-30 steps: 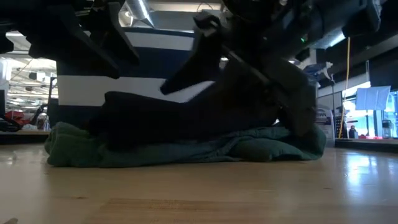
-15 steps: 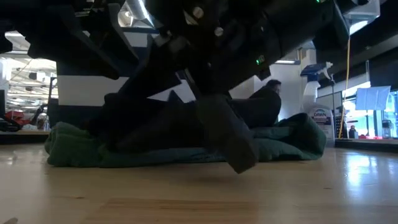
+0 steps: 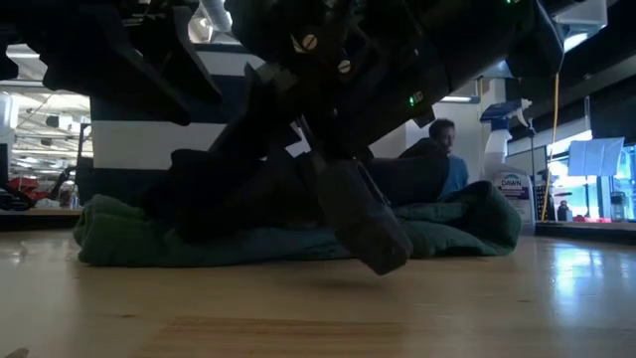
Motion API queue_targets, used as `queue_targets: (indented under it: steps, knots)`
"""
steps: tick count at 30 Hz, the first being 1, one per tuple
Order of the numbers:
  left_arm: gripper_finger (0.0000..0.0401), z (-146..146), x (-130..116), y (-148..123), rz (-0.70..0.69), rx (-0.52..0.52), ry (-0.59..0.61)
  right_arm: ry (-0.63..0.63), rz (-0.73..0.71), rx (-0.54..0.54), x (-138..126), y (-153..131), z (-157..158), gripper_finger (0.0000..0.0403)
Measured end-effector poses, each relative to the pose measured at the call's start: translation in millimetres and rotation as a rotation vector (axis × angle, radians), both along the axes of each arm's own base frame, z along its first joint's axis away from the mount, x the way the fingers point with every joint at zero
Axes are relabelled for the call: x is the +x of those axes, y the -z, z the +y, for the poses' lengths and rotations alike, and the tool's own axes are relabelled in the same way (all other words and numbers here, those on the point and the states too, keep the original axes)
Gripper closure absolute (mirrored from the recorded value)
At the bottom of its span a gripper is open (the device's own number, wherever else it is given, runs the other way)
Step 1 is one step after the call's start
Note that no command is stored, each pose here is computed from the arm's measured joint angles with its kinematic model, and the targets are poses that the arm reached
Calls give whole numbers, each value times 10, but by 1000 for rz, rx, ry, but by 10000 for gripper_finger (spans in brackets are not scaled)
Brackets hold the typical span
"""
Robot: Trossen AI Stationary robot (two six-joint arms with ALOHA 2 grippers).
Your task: Fold Laundry from Bin
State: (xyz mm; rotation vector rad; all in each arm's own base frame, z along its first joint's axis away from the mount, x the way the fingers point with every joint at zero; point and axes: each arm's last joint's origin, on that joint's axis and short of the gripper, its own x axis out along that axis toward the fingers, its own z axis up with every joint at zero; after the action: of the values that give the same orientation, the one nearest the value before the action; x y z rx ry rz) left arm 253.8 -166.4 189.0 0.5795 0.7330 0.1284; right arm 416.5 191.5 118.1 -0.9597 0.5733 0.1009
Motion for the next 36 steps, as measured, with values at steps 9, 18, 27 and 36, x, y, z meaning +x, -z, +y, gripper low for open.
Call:
queue_targets:
  steps: [9,18,27,36]
  knots:
    - [183,0,0,0,-14,-33,-26,-27,11,17,-1,5,7,216]
    - [183,-1,-3,4,10,1,10,2,-8,49,3,-5,8,298]
    - [183,1,-5,5,18,13,20,58,-46,91,48,-84,20,386]
    - [183,-5,-8,5,21,18,25,109,-69,102,112,-205,42,373]
